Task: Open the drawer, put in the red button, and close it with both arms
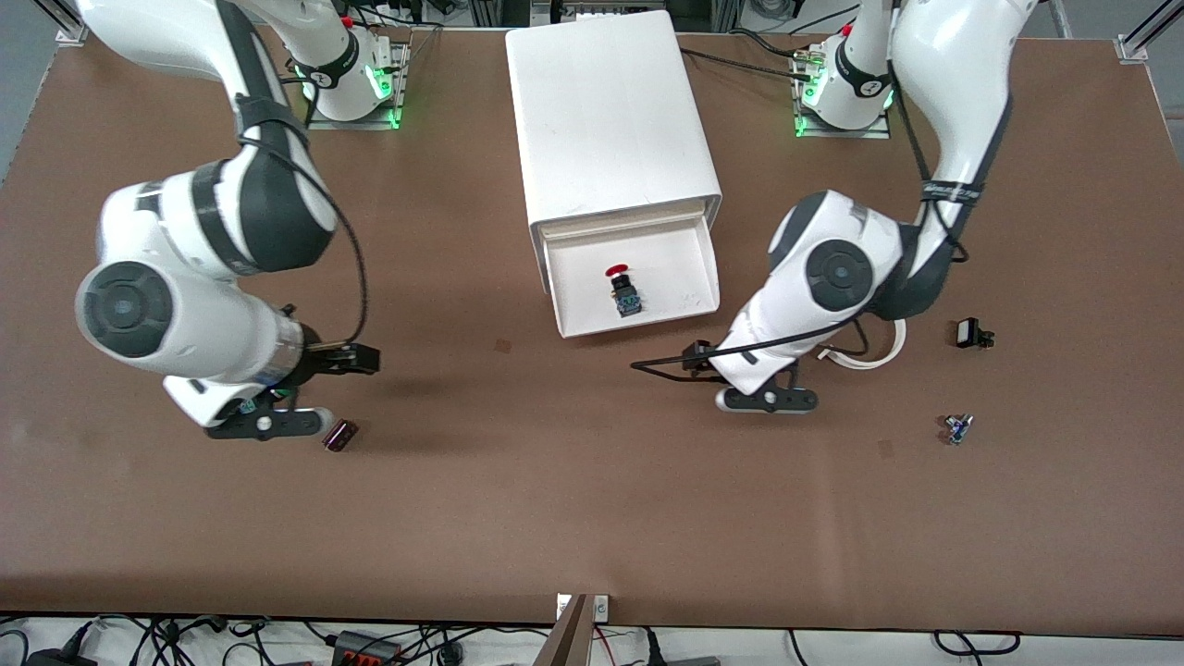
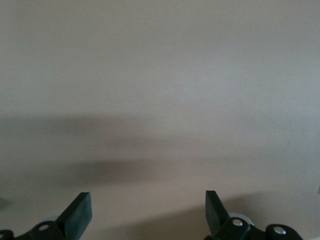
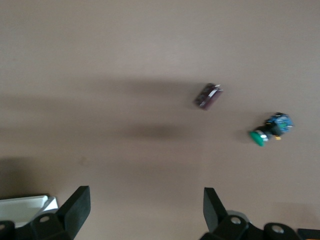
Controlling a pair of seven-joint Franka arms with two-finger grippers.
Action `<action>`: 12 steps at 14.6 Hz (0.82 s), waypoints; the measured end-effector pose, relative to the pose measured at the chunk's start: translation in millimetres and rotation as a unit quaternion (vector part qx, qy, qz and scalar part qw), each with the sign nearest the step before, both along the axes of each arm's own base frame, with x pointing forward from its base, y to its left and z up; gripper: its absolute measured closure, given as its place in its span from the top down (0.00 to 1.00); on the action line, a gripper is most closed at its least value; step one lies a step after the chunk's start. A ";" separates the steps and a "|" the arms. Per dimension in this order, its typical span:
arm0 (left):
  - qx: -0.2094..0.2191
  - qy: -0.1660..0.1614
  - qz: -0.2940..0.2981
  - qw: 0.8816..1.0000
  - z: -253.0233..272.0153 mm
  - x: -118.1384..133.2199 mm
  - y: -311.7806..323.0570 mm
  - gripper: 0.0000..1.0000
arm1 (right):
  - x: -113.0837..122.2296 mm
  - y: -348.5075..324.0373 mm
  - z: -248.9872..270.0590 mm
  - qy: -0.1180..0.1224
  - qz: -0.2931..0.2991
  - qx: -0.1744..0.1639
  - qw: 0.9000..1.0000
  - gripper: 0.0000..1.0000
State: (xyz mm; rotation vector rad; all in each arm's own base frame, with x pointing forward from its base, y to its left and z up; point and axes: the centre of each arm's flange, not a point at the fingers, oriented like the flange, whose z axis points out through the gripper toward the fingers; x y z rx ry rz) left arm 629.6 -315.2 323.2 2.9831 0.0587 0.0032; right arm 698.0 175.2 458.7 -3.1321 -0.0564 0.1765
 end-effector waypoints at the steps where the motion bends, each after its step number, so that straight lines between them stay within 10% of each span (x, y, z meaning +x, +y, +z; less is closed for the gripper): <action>1: 0.001 0.006 -0.001 1.000 -8.4 -7.7 -15.4 1.00 | 0.7 -16.5 5.5 0.004 -0.005 0.000 1.000 1.00; 12: 0.048 0.101 -0.001 0.994 -45.4 -77.7 -95.8 1.00 | -27.6 -185.4 76.3 0.005 -0.074 -0.003 0.997 1.00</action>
